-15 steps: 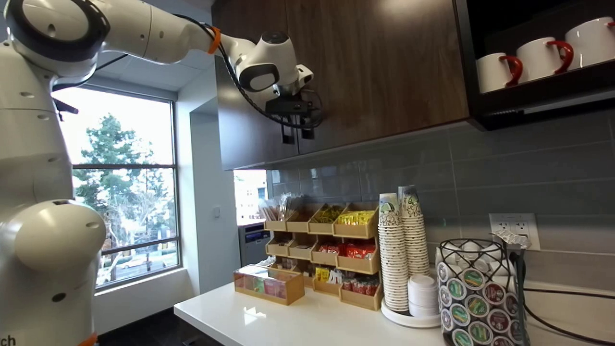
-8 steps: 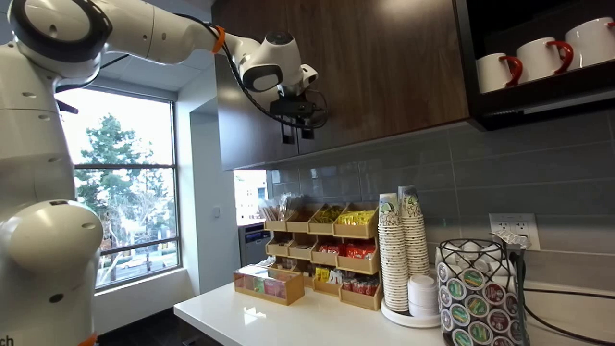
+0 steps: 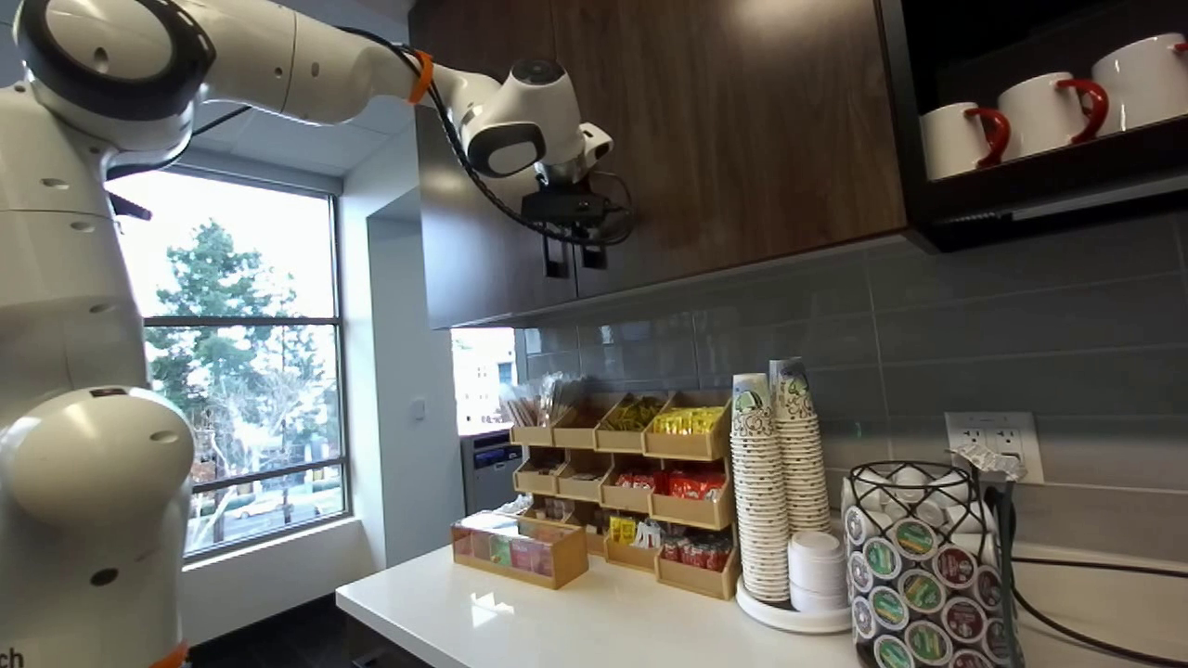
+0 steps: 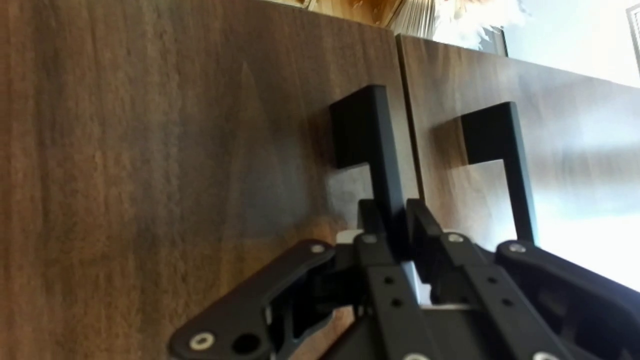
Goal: Open the door to the cupboard
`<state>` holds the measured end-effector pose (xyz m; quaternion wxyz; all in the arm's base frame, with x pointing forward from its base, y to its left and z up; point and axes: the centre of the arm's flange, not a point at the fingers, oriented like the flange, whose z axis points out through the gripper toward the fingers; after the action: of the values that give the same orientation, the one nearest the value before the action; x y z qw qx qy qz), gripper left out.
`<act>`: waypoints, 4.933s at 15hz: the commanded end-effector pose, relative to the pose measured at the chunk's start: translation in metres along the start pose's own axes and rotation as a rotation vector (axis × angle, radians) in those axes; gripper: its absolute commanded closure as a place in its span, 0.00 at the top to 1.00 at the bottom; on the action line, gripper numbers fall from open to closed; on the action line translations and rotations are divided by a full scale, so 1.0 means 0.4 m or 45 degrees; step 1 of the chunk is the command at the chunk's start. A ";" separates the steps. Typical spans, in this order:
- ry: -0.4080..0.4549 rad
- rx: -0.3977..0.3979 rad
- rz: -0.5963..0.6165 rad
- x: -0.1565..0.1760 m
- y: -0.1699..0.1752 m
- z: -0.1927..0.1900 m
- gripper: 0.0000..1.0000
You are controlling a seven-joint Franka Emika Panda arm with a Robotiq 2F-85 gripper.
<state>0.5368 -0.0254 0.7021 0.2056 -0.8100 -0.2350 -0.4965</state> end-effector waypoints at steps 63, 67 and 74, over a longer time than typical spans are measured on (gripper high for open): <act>-0.023 0.671 -0.186 -0.059 0.038 -0.304 0.05; -0.028 0.609 -0.194 -0.088 0.003 -0.379 0.05; -0.054 0.458 -0.197 -0.133 -0.024 -0.465 0.05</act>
<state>0.4037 -0.1312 0.7429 0.3331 -0.7333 -0.4022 -0.4354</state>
